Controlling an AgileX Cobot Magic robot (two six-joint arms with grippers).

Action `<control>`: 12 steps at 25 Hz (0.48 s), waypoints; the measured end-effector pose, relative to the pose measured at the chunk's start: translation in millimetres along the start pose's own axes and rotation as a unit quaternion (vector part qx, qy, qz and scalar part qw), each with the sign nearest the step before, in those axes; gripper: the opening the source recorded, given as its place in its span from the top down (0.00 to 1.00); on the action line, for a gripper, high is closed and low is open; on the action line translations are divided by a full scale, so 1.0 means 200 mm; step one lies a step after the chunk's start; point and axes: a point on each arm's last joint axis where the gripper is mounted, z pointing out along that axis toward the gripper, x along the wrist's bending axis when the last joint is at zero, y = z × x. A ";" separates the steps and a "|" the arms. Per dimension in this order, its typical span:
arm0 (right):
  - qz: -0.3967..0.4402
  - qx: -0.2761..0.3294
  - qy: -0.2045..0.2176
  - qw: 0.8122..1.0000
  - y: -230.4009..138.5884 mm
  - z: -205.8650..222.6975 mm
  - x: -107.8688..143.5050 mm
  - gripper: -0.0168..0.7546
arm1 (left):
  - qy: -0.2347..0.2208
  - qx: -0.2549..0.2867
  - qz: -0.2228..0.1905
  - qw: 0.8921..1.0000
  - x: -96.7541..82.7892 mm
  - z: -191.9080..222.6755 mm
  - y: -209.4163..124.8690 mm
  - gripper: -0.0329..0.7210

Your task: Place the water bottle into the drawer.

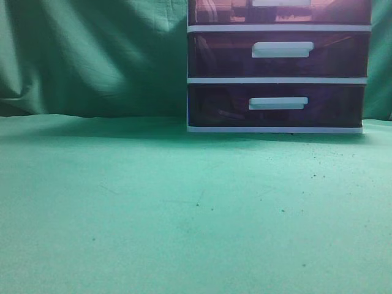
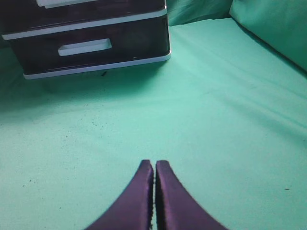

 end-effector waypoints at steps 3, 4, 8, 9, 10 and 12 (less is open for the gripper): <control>0.000 0.000 0.000 1.000 0.00 0.00 0.00 0.98 | 0.000 0.000 0.000 1.000 0.00 0.00 0.00 0.96; 0.000 0.000 0.000 1.000 0.00 0.00 0.00 0.98 | 0.000 0.000 0.000 1.000 0.00 0.00 0.00 0.96; 0.000 0.000 0.000 1.000 0.00 0.00 0.00 0.98 | -0.003 0.002 -0.002 1.000 0.00 0.00 0.00 0.96; 0.000 0.000 0.000 1.000 0.00 0.00 0.00 0.98 | -0.007 0.007 -0.013 1.000 -0.01 0.00 -0.01 0.96; 0.000 0.000 0.000 1.000 0.00 0.00 0.00 0.98 | -0.007 0.013 -0.037 0.999 -0.01 0.00 -0.01 0.96; 0.000 0.000 0.000 1.000 0.00 0.00 0.00 0.98 | -0.001 0.023 -0.088 0.996 0.00 0.00 -0.02 0.96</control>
